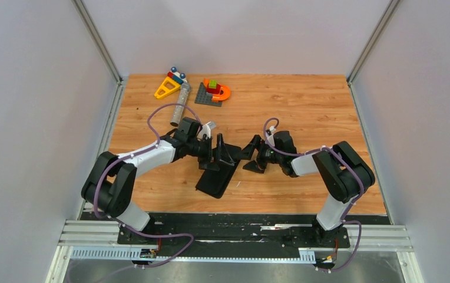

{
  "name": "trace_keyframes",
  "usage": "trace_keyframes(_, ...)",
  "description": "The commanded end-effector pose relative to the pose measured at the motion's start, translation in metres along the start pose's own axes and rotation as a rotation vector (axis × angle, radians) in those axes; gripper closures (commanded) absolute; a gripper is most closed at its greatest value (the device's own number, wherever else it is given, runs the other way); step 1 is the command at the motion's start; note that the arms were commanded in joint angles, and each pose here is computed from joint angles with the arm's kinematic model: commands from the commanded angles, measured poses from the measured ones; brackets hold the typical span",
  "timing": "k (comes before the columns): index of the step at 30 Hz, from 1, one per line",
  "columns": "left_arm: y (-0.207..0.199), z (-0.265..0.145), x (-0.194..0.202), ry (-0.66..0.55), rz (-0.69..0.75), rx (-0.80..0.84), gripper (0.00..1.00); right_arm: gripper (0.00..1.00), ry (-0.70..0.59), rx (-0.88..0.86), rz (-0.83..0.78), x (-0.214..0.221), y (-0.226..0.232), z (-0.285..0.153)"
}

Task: Sort the hair-cutting tools
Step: Close the hairdressing tool bag at the center of the board.

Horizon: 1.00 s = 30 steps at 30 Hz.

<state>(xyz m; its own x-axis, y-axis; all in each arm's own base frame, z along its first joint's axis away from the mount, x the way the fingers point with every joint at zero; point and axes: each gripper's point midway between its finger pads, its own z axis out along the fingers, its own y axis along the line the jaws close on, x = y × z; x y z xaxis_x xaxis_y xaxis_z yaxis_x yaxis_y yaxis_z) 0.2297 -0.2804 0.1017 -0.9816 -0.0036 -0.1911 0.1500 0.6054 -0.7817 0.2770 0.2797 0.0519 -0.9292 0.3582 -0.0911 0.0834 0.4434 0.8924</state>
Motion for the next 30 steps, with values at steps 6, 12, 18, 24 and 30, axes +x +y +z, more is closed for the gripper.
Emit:
trace_keyframes(6,0.010,0.020,-0.004,-0.037,-0.056,-0.017,0.00,0.28,-0.002,-0.013,0.010,-0.003,0.003,0.001)
trace_keyframes(12,-0.006,-0.003,-0.019,-0.088,0.021,-0.077,0.00,0.54,0.013,0.069,0.001,-0.007,-0.017,0.013)
trace_keyframes(18,0.007,-0.049,-0.049,-0.209,0.042,-0.192,0.00,0.74,0.035,0.118,-0.024,-0.011,-0.029,0.019)
trace_keyframes(24,0.057,-0.053,-0.052,-0.138,0.022,-0.314,0.03,0.76,0.052,0.152,-0.060,-0.017,-0.035,0.023)
trace_keyframes(30,0.077,-0.034,-0.045,-0.066,-0.019,-0.318,0.08,0.79,0.109,0.144,-0.148,-0.026,-0.033,0.037)
